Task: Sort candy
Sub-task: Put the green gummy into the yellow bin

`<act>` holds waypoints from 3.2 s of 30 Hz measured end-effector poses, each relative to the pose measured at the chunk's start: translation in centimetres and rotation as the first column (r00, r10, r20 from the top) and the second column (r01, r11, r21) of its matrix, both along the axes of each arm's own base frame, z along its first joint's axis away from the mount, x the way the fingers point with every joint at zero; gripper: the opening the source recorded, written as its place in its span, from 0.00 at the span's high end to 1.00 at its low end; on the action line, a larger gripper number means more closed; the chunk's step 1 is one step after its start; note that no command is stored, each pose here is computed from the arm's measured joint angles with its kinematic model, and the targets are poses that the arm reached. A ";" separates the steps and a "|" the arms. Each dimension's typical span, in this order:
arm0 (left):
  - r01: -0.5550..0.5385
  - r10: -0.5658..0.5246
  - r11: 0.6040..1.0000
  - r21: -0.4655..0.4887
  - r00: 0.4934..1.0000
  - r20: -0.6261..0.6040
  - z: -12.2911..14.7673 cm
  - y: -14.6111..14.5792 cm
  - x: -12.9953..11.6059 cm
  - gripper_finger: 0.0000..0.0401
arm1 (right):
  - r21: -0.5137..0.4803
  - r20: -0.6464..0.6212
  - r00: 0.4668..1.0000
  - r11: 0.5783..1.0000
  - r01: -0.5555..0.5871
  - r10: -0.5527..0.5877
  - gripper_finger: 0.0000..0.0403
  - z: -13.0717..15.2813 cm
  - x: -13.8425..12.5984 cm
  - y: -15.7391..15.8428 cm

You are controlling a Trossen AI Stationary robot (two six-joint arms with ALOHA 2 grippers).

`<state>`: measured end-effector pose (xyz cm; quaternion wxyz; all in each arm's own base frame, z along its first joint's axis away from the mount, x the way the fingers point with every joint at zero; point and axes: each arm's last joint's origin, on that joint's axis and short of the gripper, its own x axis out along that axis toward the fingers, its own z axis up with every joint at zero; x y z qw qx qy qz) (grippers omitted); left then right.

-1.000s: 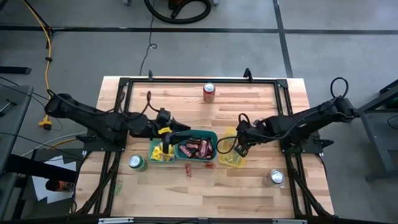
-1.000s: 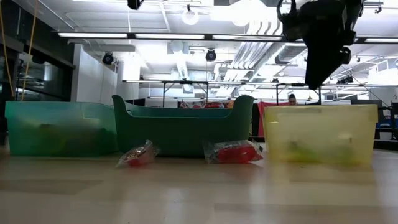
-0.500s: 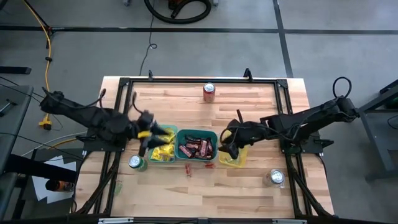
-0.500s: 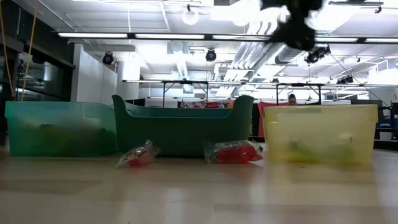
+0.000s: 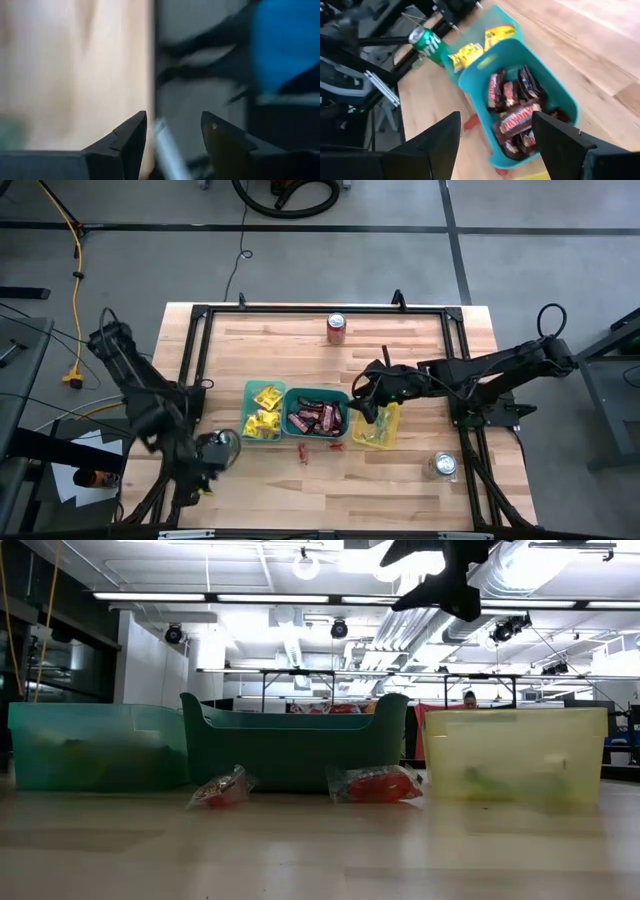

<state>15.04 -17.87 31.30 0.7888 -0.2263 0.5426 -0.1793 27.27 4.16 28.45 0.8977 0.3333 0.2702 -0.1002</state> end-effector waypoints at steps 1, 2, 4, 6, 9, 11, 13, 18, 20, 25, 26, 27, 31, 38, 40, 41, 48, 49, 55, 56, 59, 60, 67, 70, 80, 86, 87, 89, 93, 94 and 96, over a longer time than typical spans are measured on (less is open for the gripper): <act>0.023 -0.019 0.997 0.069 0.998 -0.063 -0.1 -0.5 -0.4 0.57 | -0.001 -0.009 1.000 1.000 0.003 -0.004 0.40 -0.1 0.0 -0.1; 0.043 -0.024 0.989 0.142 0.991 -0.129 -0.3 -0.8 -0.8 0.57 | -0.004 -0.022 1.000 1.000 0.006 -0.007 0.40 -0.2 -0.1 -0.2; 0.084 -0.030 0.967 0.242 0.975 -0.221 -1.1 -1.9 -1.5 0.58 | -0.008 -0.052 0.999 1.000 0.012 -0.012 0.40 -0.4 -0.2 -0.4; 0.132 -0.035 0.938 0.320 0.956 -0.290 -2.5 -2.9 -2.2 0.58 | -0.013 -0.079 0.997 1.000 0.015 -0.015 0.40 -0.6 -0.4 -0.5; 0.193 -0.068 0.911 0.365 0.942 -0.328 -4.4 -4.7 -3.0 0.58 | -0.019 -0.114 0.993 1.000 0.014 -0.016 0.40 -0.9 -0.6 -0.5; 0.210 -0.063 0.897 0.388 0.932 -0.357 -5.7 -5.4 -3.2 0.58 | -0.020 -0.133 0.991 1.000 0.011 -0.014 0.40 -1.0 -0.7 -0.5; 0.206 -0.060 0.906 0.368 0.927 -0.371 -7.0 -5.8 -3.1 0.58 | -0.022 -0.149 0.989 1.000 0.010 -0.013 0.40 -1.1 -0.8 -0.5; 0.213 -0.047 0.926 0.312 0.884 -0.465 -10.4 -5.0 -3.0 0.58 | -0.017 -0.161 0.987 1.000 0.002 -0.005 0.40 -1.2 -0.9 -0.5; 0.195 0.003 0.925 0.326 0.855 -0.519 -11.5 -4.2 -3.1 0.57 | -0.017 -0.161 0.987 1.000 0.002 -0.005 0.40 -1.2 -0.9 -0.5; 0.118 0.096 0.928 0.354 0.841 -0.532 -12.9 -3.4 -3.1 0.57 | -0.014 -0.160 0.987 1.000 0.005 -0.007 0.40 -1.2 -0.9 -0.5; 0.110 0.109 0.926 0.362 0.839 -0.533 -13.1 -3.4 -3.2 0.57 | -0.013 -0.161 0.987 1.000 0.006 -0.008 0.40 -1.2 -0.9 -0.5; 0.104 0.124 0.921 0.374 0.834 -0.538 -13.4 -3.2 -3.4 0.57 | -0.013 -0.161 0.987 1.000 0.006 -0.008 0.40 -1.2 -0.9 -0.5; 0.112 0.167 0.901 0.420 0.802 -0.573 -14.7 -2.8 -4.1 0.57 | -0.012 -0.160 0.987 1.000 0.007 -0.009 0.40 -1.2 -0.9 -0.5; 0.196 0.115 0.877 0.439 0.801 -0.587 -16.5 -3.9 -5.1 0.57 | -0.005 -0.160 0.987 1.000 0.014 -0.014 0.40 -1.2 -0.9 -0.5; 0.219 0.098 0.869 0.443 0.802 -0.589 -17.1 -4.4 -5.4 0.57 | 0.007 -0.160 0.987 1.000 0.025 -0.024 0.40 -1.2 -0.9 -0.5; 0.227 0.096 0.865 0.448 0.801 -0.591 -17.4 -4.6 -5.5 0.57 | 0.009 -0.160 0.987 1.000 0.026 -0.025 0.40 -1.2 -0.9 -0.5; 0.281 0.005 0.871 0.403 0.815 -0.580 -18.1 -5.7 -5.8 0.68 | 0.010 -0.160 0.987 1.000 0.028 -0.026 0.40 -1.2 -0.9 -0.5; 0.280 -0.002 0.874 0.397 0.820 -0.573 -17.8 -5.8 -5.8 0.75 | 0.010 -0.160 0.987 1.000 0.028 -0.026 0.40 -1.2 -0.9 -0.5; 0.197 -0.071 0.950 0.240 0.891 -0.449 -13.1 -6.0 -5.5 0.97 | 0.010 -0.161 0.987 1.000 0.025 -0.023 0.40 -1.2 -0.9 -0.5; 0.177 -0.076 0.962 0.209 0.906 -0.415 -11.9 -5.8 -5.5 0.98 | 0.014 -0.161 0.987 1.000 0.019 -0.017 0.40 -1.2 -0.9 -0.5; 0.099 -0.068 0.989 0.109 0.965 -0.253 -8.1 -5.0 -5.3 0.99 | 0.036 -0.166 0.986 0.999 -0.022 0.028 0.40 -1.2 -0.9 -0.4; 0.061 -0.044 0.994 0.088 0.981 -0.189 -6.9 -4.4 -5.2 0.99 | 0.037 -0.167 0.985 0.998 -0.040 0.046 0.40 -1.2 -0.9 -0.3; -0.242 0.209 0.964 0.111 0.946 0.249 -2.5 0.9 -1.6 1.00 | 0.111 -0.122 0.981 0.984 -0.137 0.150 0.40 -0.9 -0.6 0.1; -0.314 0.221 0.923 0.221 0.905 0.364 -2.3 3.2 1.0 1.00 | 0.147 -0.047 0.978 0.970 -0.194 0.203 0.40 -0.1 -0.5 0.3; -0.499 0.172 0.815 0.296 0.695 0.699 -3.6 9.2 12.3 1.00 | 0.093 0.281 0.945 0.975 -0.200 0.167 0.40 4.5 -1.9 0.7; -0.503 0.146 0.840 0.201 0.568 0.810 -7.2 10.6 18.6 1.00 | -0.002 0.396 0.912 0.993 -0.114 0.106 0.40 6.1 -2.4 0.7; -0.511 0.153 0.839 0.188 0.553 0.819 -8.0 10.7 19.5 1.00 | -0.014 0.400 0.911 0.995 -0.099 0.097 0.40 6.1 -2.4 0.7; -0.525 0.164 0.836 0.159 0.516 0.841 -9.1 10.7 21.2 0.99 | -0.029 0.417 0.905 0.996 -0.079 0.084 0.40 6.3 -2.4 0.6; -0.537 0.144 0.827 0.163 0.485 0.863 -10.9 10.6 24.4 0.97 | -0.036 0.424 0.904 0.998 -0.046 0.057 0.40 6.4 -2.4 0.5; -0.536 0.133 0.825 0.182 0.496 0.858 -11.5 10.5 25.2 0.96 | -0.036 0.427 0.903 0.998 -0.043 0.054 0.40 6.4 -2.4 0.5; -0.528 0.116 0.821 0.217 0.526 0.843 -12.4 10.3 26.5 0.93 | -0.037 0.426 0.903 0.999 -0.038 0.051 0.40 6.4 -2.4 0.5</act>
